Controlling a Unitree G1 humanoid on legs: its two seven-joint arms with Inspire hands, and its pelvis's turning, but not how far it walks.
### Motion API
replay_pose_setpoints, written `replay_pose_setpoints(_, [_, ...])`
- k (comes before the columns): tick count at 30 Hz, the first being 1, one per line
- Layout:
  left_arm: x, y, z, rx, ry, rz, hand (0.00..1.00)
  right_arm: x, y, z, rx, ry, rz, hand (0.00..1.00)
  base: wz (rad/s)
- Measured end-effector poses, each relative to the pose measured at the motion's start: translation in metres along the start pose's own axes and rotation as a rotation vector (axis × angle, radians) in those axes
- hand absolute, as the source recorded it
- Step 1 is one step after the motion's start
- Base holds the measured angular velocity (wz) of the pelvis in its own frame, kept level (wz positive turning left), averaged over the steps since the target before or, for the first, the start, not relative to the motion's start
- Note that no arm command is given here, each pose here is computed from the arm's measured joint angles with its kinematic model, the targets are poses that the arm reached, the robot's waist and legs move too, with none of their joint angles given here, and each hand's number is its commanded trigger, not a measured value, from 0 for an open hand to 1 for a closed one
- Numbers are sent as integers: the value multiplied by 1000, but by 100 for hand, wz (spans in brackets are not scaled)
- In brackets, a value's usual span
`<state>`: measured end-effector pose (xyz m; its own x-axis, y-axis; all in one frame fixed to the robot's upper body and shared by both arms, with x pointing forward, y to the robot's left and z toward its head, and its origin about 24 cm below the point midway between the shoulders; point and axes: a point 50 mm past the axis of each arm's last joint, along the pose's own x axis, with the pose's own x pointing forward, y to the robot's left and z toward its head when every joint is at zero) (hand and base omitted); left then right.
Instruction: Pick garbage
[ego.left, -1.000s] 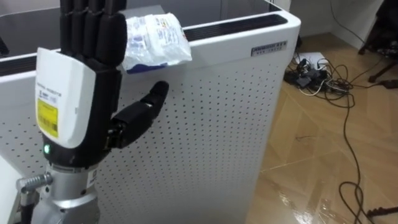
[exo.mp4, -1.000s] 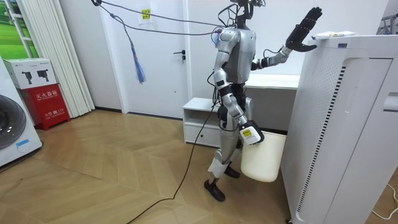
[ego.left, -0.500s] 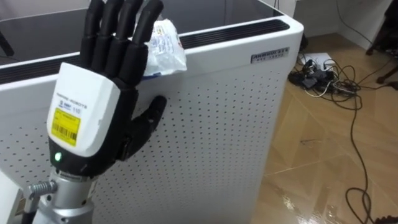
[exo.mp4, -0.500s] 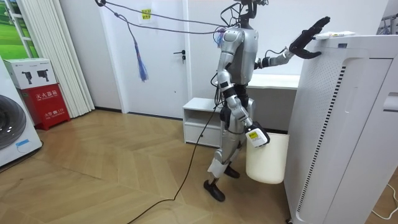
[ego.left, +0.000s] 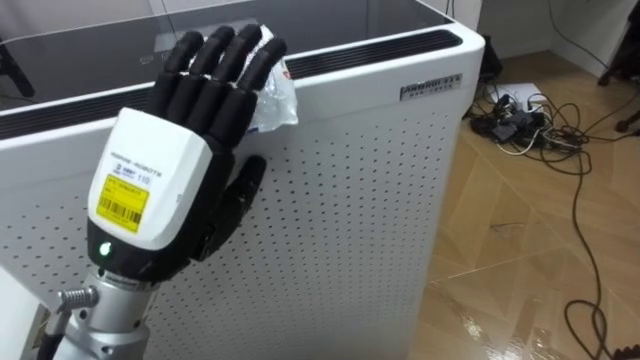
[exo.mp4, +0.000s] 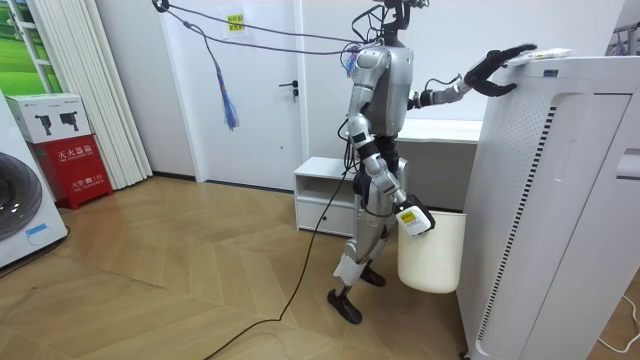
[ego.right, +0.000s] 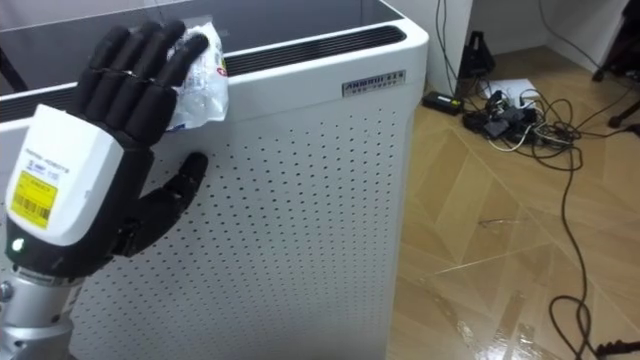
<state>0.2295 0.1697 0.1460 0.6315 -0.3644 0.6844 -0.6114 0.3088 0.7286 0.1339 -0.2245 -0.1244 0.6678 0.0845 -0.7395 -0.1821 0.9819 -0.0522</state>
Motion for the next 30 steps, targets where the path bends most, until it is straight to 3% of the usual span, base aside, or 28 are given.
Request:
replay_pose_setpoints(7, [7, 11, -10, 40, 47, 89, 100, -1, -3, -1, -4, 12, -2, 100, -2])
replay_pose_setpoints(19, [11, 18, -10, 32, 61, 135, 100, -3, -11, 0, -3, 7, -27, 100, 1])
replay_pose_setpoints(26, [15, 31, -6, -237, 117, 233, 100, -2, -4, -1, 9, 10, 6, 100, 0])
replay_pose_setpoints(30, [19, 40, -1, -494, 140, 251, 100, -1, -1, -2, 6, 10, 24, 100, 5])
